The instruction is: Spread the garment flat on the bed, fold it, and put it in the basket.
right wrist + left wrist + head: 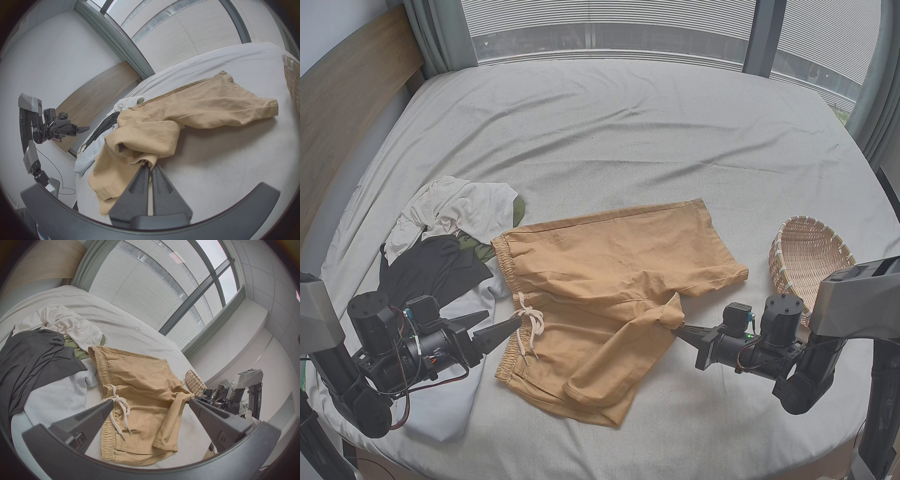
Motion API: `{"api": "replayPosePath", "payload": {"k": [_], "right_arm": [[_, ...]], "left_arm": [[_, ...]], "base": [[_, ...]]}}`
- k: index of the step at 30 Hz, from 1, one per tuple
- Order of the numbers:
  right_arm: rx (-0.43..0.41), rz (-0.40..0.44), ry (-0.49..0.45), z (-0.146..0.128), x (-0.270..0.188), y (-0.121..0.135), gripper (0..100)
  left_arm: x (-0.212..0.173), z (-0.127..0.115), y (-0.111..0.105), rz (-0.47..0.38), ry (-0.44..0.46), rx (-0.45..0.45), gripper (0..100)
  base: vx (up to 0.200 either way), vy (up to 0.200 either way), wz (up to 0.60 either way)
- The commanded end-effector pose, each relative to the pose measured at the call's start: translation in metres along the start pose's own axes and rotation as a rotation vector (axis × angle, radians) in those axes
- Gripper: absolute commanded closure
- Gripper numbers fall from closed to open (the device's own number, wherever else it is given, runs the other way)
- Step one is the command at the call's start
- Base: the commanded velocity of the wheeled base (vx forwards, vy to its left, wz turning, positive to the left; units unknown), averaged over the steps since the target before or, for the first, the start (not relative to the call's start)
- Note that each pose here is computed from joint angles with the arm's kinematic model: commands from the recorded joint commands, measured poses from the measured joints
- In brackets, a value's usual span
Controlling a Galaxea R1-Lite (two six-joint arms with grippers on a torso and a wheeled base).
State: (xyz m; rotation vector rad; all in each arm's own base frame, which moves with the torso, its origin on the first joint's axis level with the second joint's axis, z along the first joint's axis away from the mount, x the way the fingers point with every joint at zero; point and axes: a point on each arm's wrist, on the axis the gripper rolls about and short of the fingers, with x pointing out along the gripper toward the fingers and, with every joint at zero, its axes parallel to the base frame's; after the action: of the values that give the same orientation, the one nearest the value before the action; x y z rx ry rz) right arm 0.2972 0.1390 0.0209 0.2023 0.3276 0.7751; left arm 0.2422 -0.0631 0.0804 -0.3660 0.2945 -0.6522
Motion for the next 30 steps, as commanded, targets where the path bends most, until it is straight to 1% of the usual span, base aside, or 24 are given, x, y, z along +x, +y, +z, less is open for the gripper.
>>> {"api": "replayPosePath", "payload": {"k": [1, 7, 10, 14, 22, 23, 30], "right_arm": [[-0.002, 0.004, -0.005, 0.001, 0.001, 0.001, 0], [-0.002, 0.006, -0.001, 0.000, 0.002, 0.002, 0], [0.008, 0.001, 0.025, -0.010, 0.007, -0.003, 0], [0.014, -0.002, 0.035, -0.014, 0.009, -0.005, 0], [0.000, 0.014, 0.021, -0.012, 0.014, -0.001, 0], [-0.001, 0.015, 0.018, -0.011, 0.014, -0.002, 100], [-0.006, 0.019, 0.005, -0.009, 0.018, -0.001, 100]], "left_arm": [[0.000, 0.001, 0.000, -0.002, -0.005, 0.002, 0], [0.000, 0.001, 0.000, -0.001, -0.007, 0.003, 0], [0.000, 0.001, 0.000, -0.001, -0.007, 0.003, 0], [-0.001, 0.001, 0.000, 0.000, -0.008, 0.003, 0], [-0.001, 0.001, 0.000, 0.000, -0.008, 0.003, 0], [-0.001, 0.002, 0.000, 0.000, -0.009, 0.003, 0], [-0.001, 0.002, 0.000, -0.001, -0.011, 0.004, 0]], "base": [[0.000, 0.000, 0.00], [0.000, 0.000, 0.00], [0.000, 0.000, 0.00], [0.000, 0.000, 0.00], [0.000, 0.000, 0.00], [0.000, 0.000, 0.00], [0.000, 0.000, 0.00]]}}
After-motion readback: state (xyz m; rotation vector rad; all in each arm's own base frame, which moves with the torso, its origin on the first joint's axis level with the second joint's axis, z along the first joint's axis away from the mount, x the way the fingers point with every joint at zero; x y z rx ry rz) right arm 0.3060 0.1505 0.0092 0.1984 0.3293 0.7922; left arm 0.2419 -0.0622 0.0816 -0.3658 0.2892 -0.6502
